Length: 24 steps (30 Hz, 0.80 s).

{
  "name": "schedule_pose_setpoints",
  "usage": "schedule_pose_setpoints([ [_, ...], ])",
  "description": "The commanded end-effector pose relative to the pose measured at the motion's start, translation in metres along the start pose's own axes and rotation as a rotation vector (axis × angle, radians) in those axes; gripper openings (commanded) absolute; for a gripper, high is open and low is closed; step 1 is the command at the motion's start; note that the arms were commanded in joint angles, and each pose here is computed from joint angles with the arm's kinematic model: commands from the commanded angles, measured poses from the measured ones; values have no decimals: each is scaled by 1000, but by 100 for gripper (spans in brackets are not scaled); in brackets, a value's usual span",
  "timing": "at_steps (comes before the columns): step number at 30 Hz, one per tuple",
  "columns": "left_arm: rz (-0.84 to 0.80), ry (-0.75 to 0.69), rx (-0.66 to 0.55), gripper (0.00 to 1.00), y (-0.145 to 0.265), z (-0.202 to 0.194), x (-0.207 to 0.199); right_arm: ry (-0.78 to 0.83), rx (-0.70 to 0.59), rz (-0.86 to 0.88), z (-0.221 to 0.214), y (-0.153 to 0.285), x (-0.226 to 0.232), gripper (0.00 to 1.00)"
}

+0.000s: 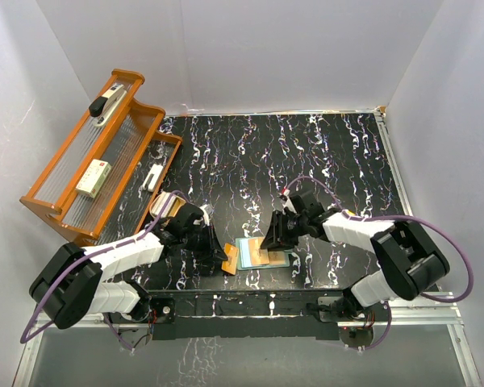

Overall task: Put the credit cards into the card holder
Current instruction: Insert the credit card into the card holder.

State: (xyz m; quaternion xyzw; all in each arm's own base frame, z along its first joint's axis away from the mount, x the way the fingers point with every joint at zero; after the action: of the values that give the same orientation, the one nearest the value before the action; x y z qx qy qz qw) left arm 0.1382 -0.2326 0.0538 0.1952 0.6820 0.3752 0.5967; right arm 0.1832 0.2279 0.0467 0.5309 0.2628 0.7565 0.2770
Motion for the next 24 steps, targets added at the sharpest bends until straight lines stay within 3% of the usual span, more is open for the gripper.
schedule_pose_setpoints([
  [1, 1, -5, 3, 0, 2, -4, 3, 66, -84, -132, 23, 19, 0, 36],
  [15, -3, -3, -1, 0, 1, -4, 1, 107, -68, -142, 17, 2, 20, 49],
  [24, -6, -3, -2, 0, 1, -5, 0, 171, -43, -131, 14, -19, 45, 46],
])
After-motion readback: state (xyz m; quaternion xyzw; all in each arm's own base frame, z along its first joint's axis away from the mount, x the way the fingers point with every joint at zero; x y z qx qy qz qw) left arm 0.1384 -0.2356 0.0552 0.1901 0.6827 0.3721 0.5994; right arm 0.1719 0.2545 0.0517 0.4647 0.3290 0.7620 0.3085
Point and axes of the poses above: each gripper's point midway between its finger pads, its own y axis back along the fingers, its own x axis along the line the jaws close on, z = x × y, the point moved 2 cm from there along y, back along the fingers, and after that the axes turned 13 degrees about y, right-handed, at the moved point
